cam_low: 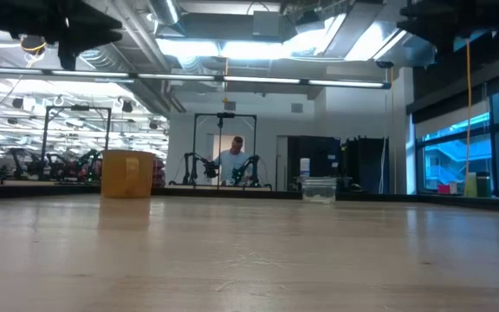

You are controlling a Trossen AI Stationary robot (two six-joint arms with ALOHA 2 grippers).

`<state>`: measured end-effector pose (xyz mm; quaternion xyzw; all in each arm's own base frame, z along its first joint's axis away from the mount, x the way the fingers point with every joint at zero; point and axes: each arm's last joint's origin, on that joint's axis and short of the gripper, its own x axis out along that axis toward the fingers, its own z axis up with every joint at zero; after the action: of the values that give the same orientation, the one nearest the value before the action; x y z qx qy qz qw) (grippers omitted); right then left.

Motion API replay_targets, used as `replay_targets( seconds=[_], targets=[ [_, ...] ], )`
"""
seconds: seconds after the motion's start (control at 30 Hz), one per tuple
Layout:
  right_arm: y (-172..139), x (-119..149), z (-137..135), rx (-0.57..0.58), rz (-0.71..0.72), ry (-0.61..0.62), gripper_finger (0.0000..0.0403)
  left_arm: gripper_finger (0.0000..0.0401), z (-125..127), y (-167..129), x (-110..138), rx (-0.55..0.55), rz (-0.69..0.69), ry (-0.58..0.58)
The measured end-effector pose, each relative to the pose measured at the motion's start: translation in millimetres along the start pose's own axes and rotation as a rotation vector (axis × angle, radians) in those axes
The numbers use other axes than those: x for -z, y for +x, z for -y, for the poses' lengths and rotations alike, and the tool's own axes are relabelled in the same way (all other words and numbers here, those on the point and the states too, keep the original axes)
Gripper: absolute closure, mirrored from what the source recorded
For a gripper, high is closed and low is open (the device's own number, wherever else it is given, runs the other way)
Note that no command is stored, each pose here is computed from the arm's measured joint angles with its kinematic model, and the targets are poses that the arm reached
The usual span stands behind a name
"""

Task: Pick and place Stevia / Truvia into bins
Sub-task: Return to Home Position

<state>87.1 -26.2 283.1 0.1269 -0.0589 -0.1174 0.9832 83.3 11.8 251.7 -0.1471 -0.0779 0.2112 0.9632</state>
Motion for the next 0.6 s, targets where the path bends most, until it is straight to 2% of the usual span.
replay_targets(
  seconds=[0.17, 0.37, 0.6],
  targets=[
    [-2.7, 15.9, 8.0, 0.109, 0.076, -0.015, 0.0285, 0.0295, -6.8, -2.2, 17.2, -0.023, 0.010, -0.007],
    [-6.1, 38.6, 14.5, 0.116, 0.093, 0.005, 0.0285, 0.0295, -12.7, -4.3, 33.6, -0.015, 0.054, -0.027],
    [-11.4, 59.4, 20.4, 0.112, 0.147, 0.046, 0.0285, 0.0295, -16.0, -2.1, 47.1, -0.040, 0.030, -0.019]
  ],
)
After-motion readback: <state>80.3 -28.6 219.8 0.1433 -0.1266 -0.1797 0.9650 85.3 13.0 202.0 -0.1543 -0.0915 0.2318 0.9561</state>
